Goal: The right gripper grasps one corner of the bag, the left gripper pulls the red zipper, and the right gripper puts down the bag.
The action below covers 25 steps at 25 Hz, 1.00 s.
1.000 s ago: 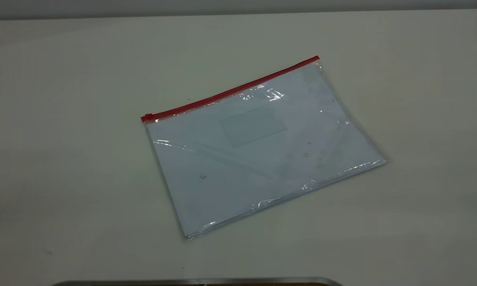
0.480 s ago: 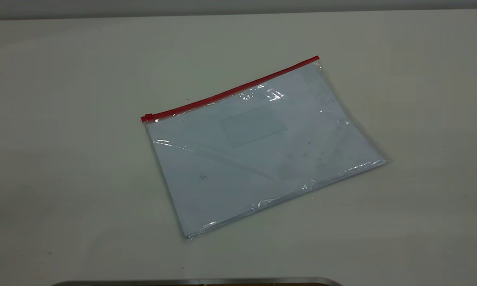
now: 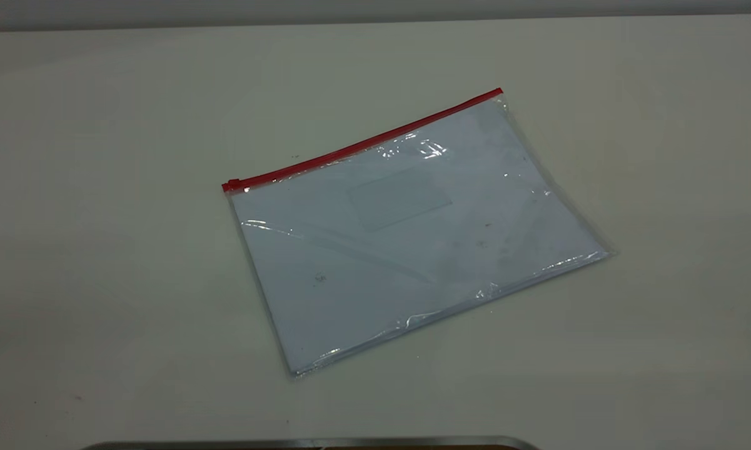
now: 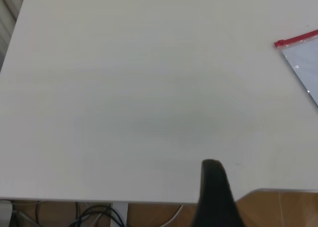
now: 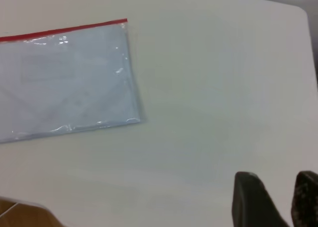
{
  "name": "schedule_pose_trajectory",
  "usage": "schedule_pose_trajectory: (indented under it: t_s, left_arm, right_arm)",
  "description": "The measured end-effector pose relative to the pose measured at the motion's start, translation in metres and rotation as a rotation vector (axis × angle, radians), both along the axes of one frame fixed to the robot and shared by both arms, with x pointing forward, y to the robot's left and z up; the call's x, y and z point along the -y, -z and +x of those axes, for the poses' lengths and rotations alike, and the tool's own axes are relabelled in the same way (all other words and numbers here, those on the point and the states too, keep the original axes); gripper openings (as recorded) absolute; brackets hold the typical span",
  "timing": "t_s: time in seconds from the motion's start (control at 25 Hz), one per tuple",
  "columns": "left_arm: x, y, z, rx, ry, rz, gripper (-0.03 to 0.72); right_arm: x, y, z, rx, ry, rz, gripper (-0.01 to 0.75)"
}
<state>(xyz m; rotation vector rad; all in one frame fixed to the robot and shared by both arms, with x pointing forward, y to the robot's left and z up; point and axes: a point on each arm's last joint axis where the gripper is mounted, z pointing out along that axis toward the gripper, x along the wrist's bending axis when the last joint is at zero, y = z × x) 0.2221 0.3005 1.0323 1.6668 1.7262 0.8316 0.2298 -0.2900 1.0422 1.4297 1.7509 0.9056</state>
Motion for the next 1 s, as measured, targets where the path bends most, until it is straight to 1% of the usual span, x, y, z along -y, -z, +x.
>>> schedule_pose_trajectory:
  t_s: [0.24,1.0]
  left_arm:
    - [0.0,0.0,0.0,0.0,0.0,0.0,0.581]
    - [0.0,0.0,0.0,0.0,-0.001,-0.002,0.581]
  right_arm:
    - [0.0034,0.0003,0.0002,-0.004,0.051,0.012,0.237]
    - [0.0036,0.0003,0.0002,-0.005,0.057,0.017,0.237]
